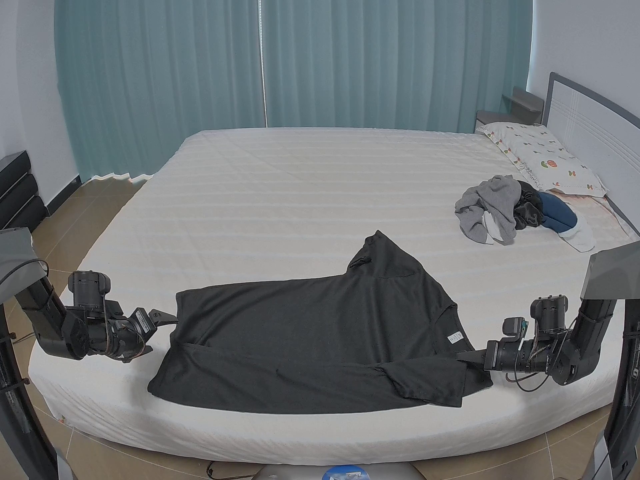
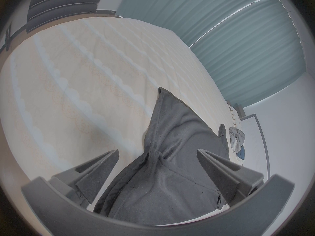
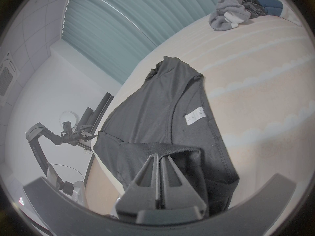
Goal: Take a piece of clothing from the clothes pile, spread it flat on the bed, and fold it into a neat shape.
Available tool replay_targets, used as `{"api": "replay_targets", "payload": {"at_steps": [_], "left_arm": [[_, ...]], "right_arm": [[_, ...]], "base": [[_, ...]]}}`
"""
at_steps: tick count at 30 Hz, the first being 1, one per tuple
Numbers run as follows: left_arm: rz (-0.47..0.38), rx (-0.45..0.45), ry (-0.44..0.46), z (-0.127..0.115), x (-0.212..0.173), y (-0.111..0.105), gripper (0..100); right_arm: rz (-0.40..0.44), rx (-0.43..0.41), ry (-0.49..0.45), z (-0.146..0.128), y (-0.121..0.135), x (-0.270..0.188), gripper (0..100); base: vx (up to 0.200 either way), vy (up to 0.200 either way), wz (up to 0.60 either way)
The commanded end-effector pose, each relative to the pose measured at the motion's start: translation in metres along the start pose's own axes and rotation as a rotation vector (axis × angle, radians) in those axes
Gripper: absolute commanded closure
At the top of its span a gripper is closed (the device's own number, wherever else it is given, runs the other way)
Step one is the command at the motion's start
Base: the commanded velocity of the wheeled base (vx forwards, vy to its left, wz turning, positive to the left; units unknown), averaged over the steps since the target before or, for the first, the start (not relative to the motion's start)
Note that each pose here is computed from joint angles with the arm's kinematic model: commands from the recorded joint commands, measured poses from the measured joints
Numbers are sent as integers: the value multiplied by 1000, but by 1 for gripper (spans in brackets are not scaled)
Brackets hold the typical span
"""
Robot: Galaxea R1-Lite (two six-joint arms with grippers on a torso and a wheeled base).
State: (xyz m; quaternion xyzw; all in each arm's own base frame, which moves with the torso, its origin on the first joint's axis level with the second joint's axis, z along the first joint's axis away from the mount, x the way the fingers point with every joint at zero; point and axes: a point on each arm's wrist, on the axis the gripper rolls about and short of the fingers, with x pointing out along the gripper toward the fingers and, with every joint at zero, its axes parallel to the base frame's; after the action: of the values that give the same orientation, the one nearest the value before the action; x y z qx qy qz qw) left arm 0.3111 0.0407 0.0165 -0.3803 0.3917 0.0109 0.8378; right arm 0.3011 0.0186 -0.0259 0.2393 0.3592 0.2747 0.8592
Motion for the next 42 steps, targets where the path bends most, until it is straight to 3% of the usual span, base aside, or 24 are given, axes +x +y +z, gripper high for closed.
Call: {"api": "replay_targets", "payload": {"at_steps": [1,13,24,42], "left_arm": [[-10,14,8,-4,-2,-5,0],[-10,42,42,-14,11,-14,0],[-4,35,-13,-7,25,-32,0],[-9,51,-17,-15,36,-30,0]], "right_arm": [[12,-7,-33,3,9,-10,100],[25,17,-159,11,7,-25,100],[45,-22,-206,11,15,-32,100],[62,-29,-247,13,19,-37,100]], "base": [[0,0,0],[0,0,0],[0,0,0],[0,0,0]]}}
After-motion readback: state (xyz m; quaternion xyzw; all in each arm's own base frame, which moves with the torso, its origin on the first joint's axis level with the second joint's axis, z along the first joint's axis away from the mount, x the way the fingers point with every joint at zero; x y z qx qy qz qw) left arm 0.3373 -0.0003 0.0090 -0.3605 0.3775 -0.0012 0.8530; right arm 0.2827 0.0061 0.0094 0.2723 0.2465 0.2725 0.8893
